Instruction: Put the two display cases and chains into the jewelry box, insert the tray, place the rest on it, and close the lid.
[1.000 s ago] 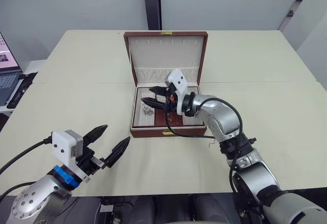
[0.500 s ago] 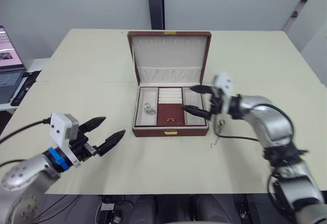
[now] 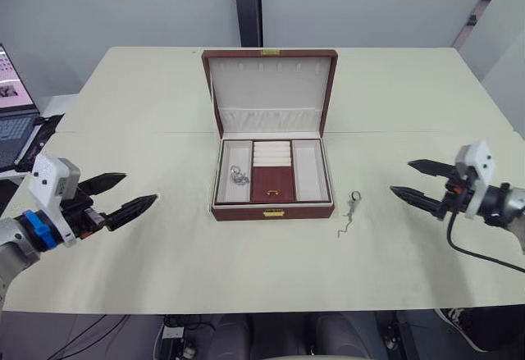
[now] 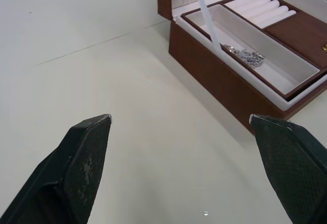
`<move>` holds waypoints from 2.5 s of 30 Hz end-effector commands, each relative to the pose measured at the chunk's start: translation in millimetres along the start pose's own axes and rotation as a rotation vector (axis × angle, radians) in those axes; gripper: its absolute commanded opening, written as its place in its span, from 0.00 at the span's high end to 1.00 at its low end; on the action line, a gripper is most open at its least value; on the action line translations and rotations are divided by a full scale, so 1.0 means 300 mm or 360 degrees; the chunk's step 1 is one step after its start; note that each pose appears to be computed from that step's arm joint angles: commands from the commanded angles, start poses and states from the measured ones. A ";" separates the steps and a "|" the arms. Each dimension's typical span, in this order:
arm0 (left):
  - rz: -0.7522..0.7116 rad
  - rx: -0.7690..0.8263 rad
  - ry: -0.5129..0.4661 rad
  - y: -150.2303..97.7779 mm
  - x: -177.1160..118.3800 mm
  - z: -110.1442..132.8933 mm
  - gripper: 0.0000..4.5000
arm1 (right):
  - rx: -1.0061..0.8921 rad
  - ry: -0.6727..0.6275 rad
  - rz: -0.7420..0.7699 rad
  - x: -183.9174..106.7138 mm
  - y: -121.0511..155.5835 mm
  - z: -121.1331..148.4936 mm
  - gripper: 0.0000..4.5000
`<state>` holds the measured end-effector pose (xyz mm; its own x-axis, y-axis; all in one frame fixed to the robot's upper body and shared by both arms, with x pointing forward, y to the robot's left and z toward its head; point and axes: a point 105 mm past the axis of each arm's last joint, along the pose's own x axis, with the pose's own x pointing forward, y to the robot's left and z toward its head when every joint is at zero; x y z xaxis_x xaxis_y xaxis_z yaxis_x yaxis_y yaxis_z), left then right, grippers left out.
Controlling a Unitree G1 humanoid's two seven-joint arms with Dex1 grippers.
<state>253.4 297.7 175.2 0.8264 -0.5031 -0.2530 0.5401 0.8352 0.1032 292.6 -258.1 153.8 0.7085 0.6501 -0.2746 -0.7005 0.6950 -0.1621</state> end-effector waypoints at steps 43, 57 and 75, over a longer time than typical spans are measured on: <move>-0.0968 0.0259 0.0025 -0.420 0.155 -0.004 0.00 | 0.0253 -0.0096 -0.0542 0.142 0.282 -0.071 0.01; -0.1108 0.0280 0.0043 -0.482 0.161 -0.036 0.00 | 0.0315 0.0007 -0.0642 0.229 0.334 -0.113 0.01; -0.1077 0.0300 -0.0005 -0.497 0.175 0.007 0.00 | 0.0353 0.0249 -0.0740 0.262 0.333 -0.203 0.40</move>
<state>219.7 153.3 140.0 0.3149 -0.8886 -0.3335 0.9480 0.3117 0.0646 276.8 -150.4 70.8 0.9201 0.2433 -0.3068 -0.2899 0.9500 -0.1160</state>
